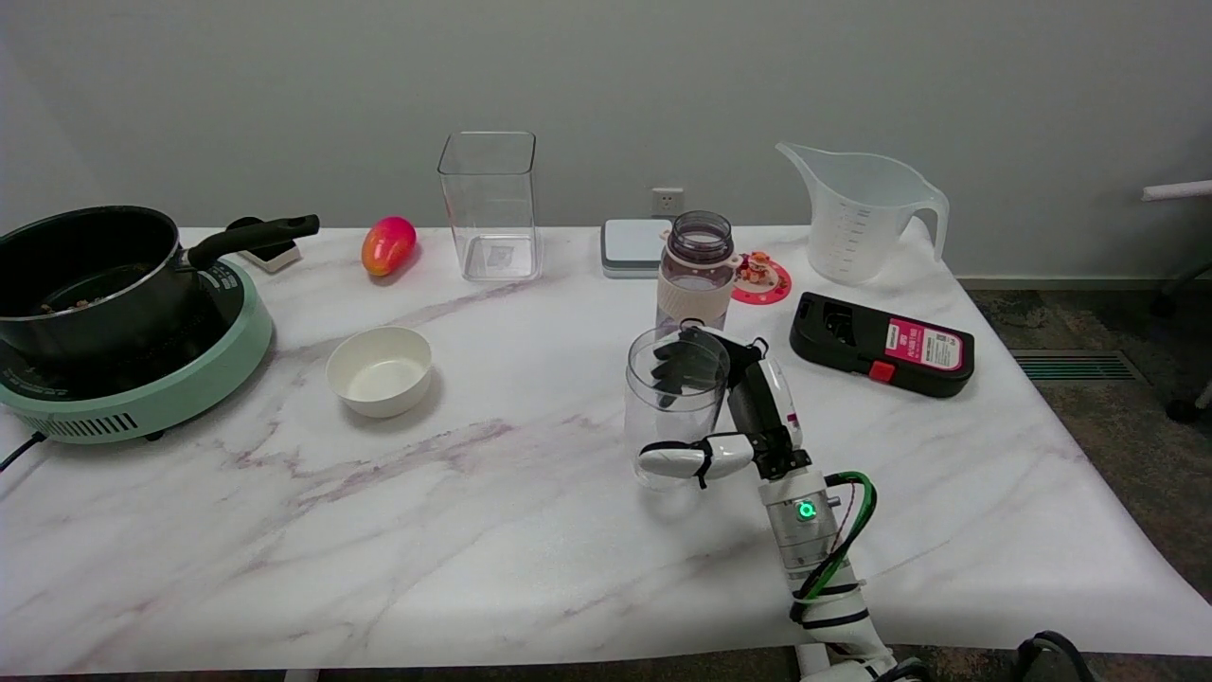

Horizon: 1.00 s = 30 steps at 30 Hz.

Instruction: Place the measuring cup onto the table.

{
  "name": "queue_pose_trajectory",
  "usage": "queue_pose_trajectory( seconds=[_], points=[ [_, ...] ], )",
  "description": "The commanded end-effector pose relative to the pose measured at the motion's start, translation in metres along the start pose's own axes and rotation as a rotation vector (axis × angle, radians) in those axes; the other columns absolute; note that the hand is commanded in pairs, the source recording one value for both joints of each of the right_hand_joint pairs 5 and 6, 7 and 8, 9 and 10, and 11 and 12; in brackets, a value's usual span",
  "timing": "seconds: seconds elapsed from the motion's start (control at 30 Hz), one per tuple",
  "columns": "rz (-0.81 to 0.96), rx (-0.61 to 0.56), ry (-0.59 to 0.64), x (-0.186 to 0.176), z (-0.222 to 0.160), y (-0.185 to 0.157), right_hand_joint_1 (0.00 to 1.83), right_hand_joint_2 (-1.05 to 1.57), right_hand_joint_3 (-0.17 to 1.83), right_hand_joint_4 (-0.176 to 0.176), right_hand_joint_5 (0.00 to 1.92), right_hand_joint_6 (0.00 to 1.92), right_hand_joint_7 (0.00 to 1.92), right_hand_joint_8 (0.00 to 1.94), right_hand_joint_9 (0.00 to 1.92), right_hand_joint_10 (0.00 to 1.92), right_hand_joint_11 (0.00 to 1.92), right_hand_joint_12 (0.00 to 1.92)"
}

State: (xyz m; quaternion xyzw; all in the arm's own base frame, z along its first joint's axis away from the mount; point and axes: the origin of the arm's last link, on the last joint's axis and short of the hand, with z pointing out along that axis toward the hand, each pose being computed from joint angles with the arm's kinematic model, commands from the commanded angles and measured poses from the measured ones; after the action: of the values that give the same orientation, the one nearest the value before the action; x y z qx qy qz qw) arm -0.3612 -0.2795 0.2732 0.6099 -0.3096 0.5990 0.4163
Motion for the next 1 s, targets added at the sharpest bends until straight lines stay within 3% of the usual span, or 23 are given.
queue_pose_trajectory(
  seconds=[0.03,1.0],
  points=[
    [-0.023,-0.016,-0.017,-0.0018,-0.0037,0.0043,1.27,1.57,0.2,0.0,1.92,1.92,1.92,1.92,1.92,1.92,1.88,1.88],
    [-0.115,-0.038,-0.055,-0.0001,-0.0088,0.0092,1.26,1.57,0.19,0.0,1.92,1.92,1.92,1.92,1.92,1.92,1.86,1.86]
  ],
)
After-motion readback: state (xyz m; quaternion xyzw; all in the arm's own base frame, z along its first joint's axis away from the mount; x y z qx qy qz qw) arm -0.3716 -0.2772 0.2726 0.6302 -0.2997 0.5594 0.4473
